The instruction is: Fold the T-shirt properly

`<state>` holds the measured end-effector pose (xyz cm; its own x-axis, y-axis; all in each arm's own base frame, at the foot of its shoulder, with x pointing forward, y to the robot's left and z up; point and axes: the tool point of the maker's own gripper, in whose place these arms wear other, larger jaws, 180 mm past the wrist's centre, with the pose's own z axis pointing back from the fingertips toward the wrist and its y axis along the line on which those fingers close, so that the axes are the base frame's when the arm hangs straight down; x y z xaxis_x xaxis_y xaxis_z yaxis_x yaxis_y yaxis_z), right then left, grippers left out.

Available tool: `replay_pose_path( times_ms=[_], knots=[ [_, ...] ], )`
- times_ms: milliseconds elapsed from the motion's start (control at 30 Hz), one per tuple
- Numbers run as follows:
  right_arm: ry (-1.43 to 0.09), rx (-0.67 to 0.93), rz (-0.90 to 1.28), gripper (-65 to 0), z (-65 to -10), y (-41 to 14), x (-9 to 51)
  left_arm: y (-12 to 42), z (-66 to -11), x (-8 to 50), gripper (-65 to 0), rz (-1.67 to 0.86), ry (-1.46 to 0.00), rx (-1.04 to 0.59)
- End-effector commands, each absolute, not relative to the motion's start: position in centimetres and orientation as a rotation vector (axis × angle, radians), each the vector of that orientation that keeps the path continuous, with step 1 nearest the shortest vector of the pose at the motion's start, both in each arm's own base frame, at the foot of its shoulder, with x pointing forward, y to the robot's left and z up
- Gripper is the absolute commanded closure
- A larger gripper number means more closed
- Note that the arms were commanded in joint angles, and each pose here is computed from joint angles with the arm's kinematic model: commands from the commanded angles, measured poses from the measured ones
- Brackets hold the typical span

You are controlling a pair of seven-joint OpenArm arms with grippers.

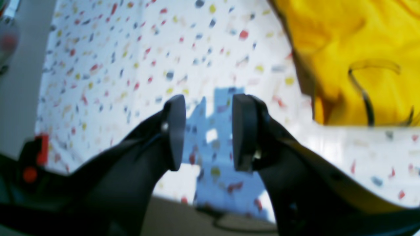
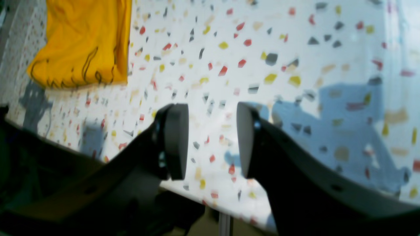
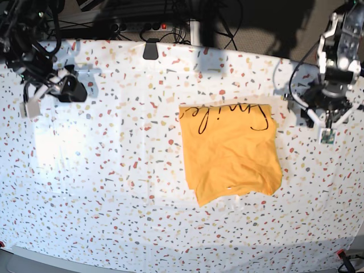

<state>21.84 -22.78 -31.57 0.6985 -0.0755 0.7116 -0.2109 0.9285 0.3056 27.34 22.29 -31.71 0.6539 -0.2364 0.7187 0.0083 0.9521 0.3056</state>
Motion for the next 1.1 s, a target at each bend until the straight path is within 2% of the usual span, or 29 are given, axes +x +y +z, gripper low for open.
replay_pose_path(
  times_ms=[0, 267, 400, 500, 800, 933, 1067],
  knots=[
    [-0.819, 0.388, 0.101, -24.4, -30.5, -22.7, 21.4, 23.0, -30.5, 27.1, -23.0, -0.144, -0.881, 0.316],
    [-0.666, 0.379, -0.015, -24.4, -33.2, -22.7, 13.9, 27.0, -33.6, 19.2, -23.0, -0.105, -0.697, 0.388],
    [-0.618, 0.318, -0.087, -24.4, -35.1, -23.1, 11.1, 27.7, -35.8, 15.3, -23.0, -0.094, -0.614, 0.399],
    [-0.584, 0.273, -0.127, -24.4, -36.5, -23.9, 9.3, 28.5, -39.0, 12.2, -23.0, -0.084, -0.506, 0.396],
    [-0.343, 0.344, -0.405, -24.4, -44.4, -25.6, 1.0, 32.7, -50.1, 1.3, -23.0, -0.045, -0.174, 0.404],
    [-0.182, 0.35, -0.504, -24.4, -48.8, -26.7, -4.0, 32.8, -53.4, -0.7, -23.0, 0.001, -0.12, 0.389],
    [-0.093, 0.236, -0.446, -24.4, -52.5, -29.3, -6.7, 31.7, -56.3, -1.2, -23.0, 0.011, -0.125, 0.319]
  ],
)
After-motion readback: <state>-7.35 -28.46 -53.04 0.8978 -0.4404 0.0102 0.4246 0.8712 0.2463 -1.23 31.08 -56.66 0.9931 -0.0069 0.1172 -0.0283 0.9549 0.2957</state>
